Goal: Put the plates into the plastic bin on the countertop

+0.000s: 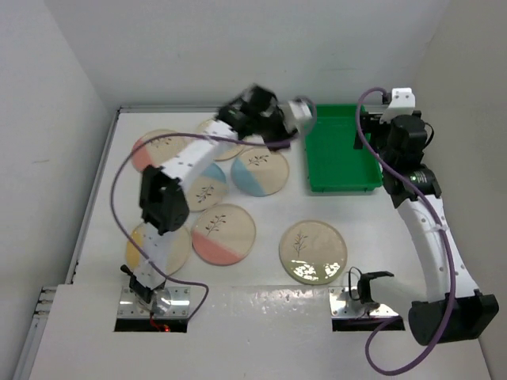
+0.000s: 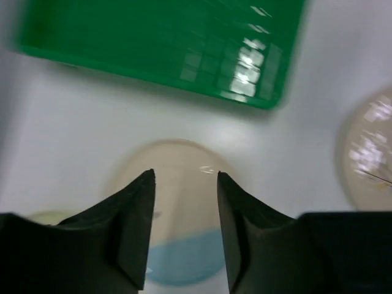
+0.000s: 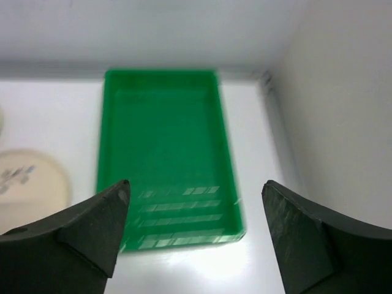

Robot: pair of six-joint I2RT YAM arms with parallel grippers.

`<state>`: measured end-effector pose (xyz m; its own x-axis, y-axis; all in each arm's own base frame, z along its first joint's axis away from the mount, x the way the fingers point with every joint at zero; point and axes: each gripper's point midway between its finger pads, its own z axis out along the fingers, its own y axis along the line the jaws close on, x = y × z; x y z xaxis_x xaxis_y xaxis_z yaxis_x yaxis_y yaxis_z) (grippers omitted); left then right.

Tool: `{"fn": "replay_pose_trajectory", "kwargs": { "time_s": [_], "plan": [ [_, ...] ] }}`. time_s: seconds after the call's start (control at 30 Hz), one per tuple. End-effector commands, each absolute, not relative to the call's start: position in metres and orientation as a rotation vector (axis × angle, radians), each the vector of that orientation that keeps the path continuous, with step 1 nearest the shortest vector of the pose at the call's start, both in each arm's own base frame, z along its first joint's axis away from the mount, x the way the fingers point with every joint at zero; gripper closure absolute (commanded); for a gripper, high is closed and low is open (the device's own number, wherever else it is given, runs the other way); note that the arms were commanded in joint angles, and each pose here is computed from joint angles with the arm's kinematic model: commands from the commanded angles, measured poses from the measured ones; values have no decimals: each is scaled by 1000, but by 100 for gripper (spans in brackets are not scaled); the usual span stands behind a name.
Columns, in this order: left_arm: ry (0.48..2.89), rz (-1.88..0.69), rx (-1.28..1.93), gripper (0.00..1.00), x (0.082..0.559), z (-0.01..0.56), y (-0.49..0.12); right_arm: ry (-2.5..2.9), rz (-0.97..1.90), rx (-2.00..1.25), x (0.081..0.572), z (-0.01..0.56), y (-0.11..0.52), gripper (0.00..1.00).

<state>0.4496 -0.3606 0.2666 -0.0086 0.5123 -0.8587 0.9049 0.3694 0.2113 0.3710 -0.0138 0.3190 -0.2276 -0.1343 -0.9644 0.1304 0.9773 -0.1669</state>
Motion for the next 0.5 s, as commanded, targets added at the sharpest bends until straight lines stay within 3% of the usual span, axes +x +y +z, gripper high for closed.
{"fn": "replay_pose_trajectory", "kwargs": {
  "time_s": [0.0, 0.1, 0.2, 0.37, 0.47],
  "plan": [
    [1997, -743, 1703, 51, 313, 148, -383, 2183, 20, 80, 330, 229, 15, 11],
    [1993, -863, 1771, 38, 271, 120, -410, 2208, 33, 225, 311, 205, 2, 2],
    [2046, -856, 1774, 34, 250, 86, -424, 2191, 92, 253, 299, 193, 7, 1],
    [2200, -690, 1669, 35, 260, 35, -425, 2209, 103, 253, 285, 175, 15, 2],
    [2267, -601, 1600, 41, 264, 10, -414, 2219, 103, 230, 278, 170, 19, 2]
  ]
}}
